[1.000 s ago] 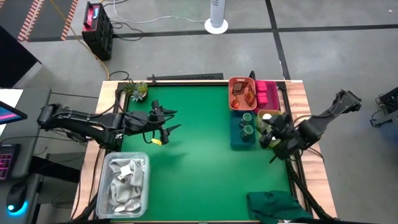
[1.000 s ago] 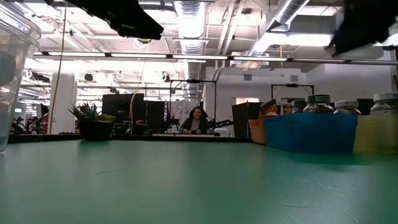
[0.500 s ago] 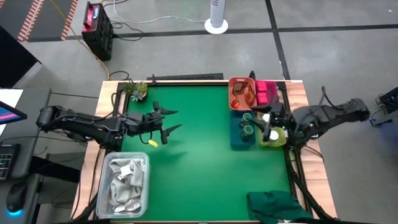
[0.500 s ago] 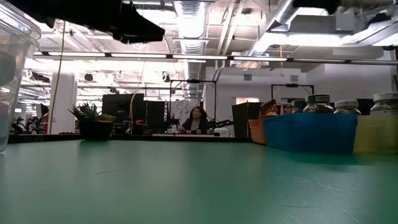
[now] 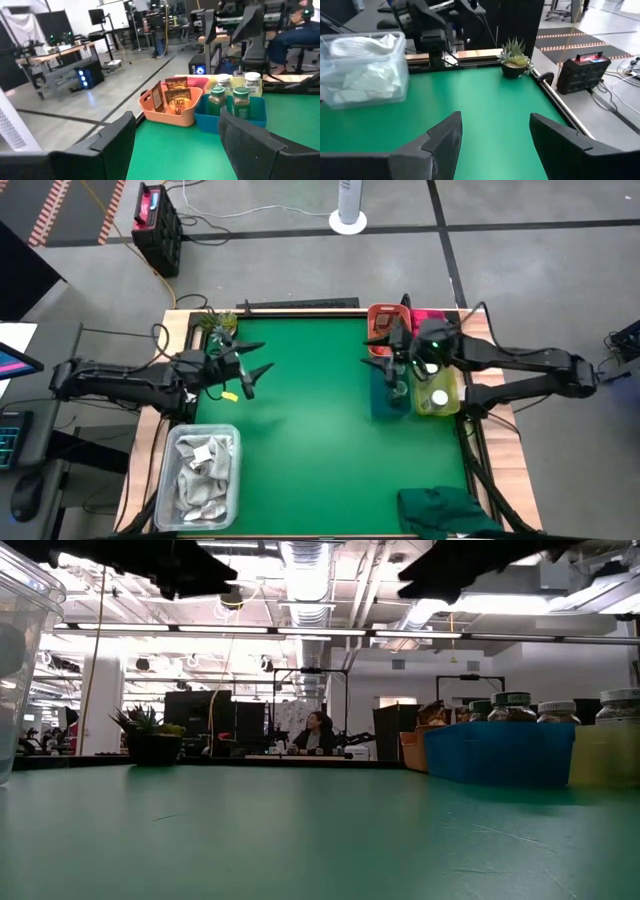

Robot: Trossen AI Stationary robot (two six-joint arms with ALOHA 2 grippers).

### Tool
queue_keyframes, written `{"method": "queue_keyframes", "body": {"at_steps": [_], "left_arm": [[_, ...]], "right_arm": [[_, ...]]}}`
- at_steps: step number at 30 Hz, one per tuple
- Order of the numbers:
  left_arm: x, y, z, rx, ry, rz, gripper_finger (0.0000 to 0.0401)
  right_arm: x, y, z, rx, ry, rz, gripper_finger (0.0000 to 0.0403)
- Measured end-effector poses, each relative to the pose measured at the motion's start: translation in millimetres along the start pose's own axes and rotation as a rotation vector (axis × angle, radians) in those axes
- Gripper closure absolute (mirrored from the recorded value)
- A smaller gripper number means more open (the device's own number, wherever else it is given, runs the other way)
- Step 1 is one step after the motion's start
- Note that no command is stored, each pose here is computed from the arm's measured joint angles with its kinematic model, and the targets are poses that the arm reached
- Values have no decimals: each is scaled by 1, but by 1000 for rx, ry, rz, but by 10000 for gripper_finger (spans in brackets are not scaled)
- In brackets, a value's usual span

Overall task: Sort spices by type
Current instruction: Return to Home Position

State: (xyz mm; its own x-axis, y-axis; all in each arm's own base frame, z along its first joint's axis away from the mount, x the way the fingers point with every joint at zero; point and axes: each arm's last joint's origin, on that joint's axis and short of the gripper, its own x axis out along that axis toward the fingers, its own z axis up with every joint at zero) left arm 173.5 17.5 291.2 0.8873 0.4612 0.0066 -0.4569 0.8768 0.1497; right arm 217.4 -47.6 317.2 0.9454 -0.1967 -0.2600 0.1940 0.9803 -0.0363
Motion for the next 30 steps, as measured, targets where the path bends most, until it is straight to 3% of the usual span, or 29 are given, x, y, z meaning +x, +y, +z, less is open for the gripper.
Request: {"method": "queue_keyframes", "body": {"at_steps": [4, 7, 11, 19, 23, 30], "left_arm": [[-5, 6, -5, -26, 16, -28, 134], [-9, 6, -20, -38, 60, -47, 134], [-16, 7, -38, -63, 86, -45, 134], [-33, 13, -49, -137, 42, -33, 134], [-44, 15, -58, -194, 12, -34, 134], [-54, 7, -79, -222, 12, -115, 134]], "right_arm": [[7, -17, -6, -17, 36, 15, 143], [-7, -26, -14, 8, 49, -11, 143], [-39, -24, -41, 53, -40, -41, 143], [-80, -11, -87, 117, -282, -30, 143], [-91, -12, -108, 124, -317, -132, 143], [-113, -10, -117, 119, -435, -175, 143]]}}
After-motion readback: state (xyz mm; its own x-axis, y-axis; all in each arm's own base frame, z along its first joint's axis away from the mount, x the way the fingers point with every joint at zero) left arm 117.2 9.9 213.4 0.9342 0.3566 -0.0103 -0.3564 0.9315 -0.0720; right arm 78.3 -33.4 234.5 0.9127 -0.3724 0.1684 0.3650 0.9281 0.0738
